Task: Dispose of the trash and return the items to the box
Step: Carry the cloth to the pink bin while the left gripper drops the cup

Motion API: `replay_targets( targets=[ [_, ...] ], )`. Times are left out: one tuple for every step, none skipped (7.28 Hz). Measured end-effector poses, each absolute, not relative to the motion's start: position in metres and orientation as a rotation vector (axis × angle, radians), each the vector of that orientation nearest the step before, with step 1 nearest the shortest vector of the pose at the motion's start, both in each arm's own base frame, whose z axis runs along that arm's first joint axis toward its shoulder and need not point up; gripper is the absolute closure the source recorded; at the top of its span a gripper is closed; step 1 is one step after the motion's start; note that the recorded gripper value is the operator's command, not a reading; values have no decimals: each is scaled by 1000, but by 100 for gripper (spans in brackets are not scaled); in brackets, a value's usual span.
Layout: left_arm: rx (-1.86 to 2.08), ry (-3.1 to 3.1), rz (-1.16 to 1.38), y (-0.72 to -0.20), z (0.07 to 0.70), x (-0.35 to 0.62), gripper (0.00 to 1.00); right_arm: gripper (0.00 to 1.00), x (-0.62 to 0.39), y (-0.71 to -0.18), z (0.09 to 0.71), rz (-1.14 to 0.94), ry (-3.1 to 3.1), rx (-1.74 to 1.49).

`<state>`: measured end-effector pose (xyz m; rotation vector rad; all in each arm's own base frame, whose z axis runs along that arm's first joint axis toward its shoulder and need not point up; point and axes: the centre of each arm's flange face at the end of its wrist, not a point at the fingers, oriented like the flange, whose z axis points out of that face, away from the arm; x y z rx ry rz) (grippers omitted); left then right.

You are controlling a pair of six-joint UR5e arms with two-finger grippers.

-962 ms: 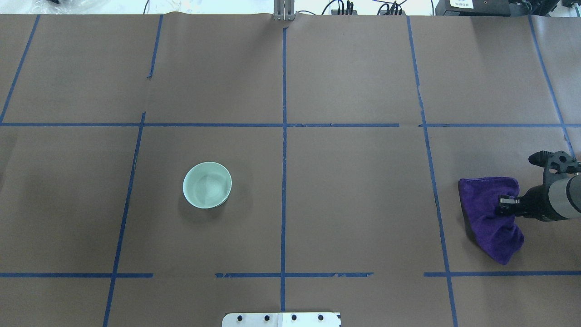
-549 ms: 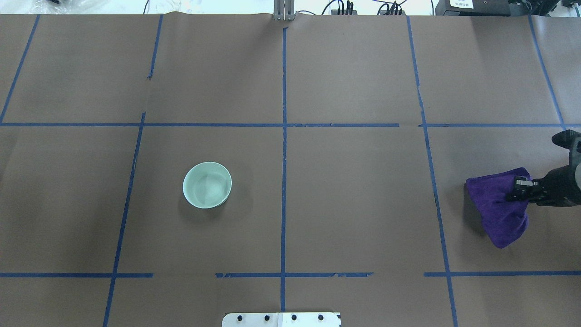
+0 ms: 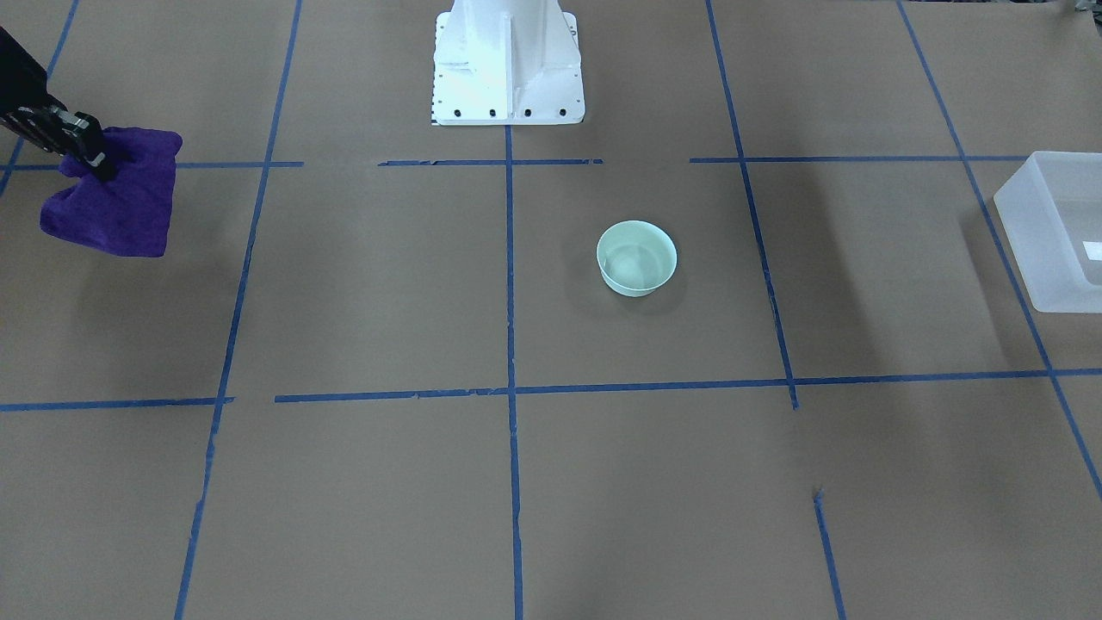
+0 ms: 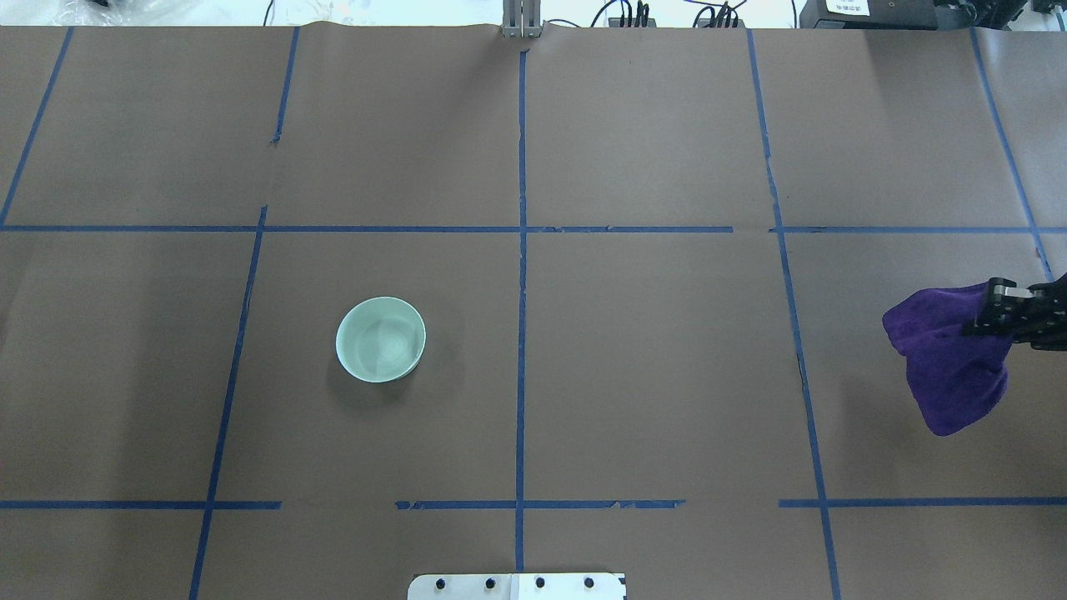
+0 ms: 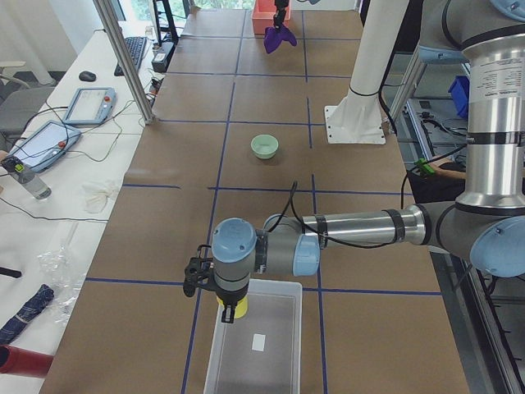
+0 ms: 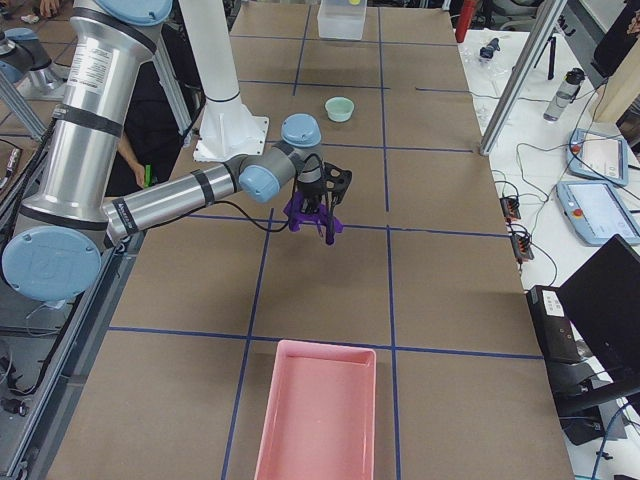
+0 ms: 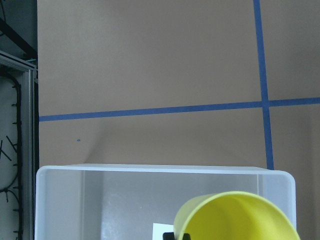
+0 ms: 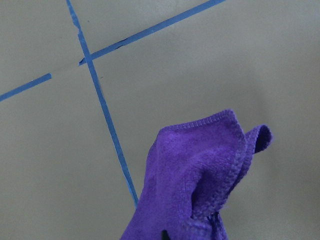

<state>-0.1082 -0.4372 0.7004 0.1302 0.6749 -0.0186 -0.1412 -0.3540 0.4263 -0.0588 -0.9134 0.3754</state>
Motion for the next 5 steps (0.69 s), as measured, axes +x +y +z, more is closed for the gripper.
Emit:
replay_targets(
  targets=[
    [127, 702, -13, -424, 713, -95, 100, 100, -126, -357, 424, 358, -896, -32],
    [121, 733, 5, -417, 724, -82, 100, 100, -110, -360, 423, 335, -873, -4],
    [119, 767, 32, -413, 736, -68, 100, 100, -91, -362, 422, 311, -845, 21],
    [116, 802, 63, -410, 747, -54, 100, 100, -68, -364, 424, 289, -816, 41],
    [112, 826, 88, -408, 754, -43, 100, 100, -46, -366, 428, 263, -795, 62]
  ],
)
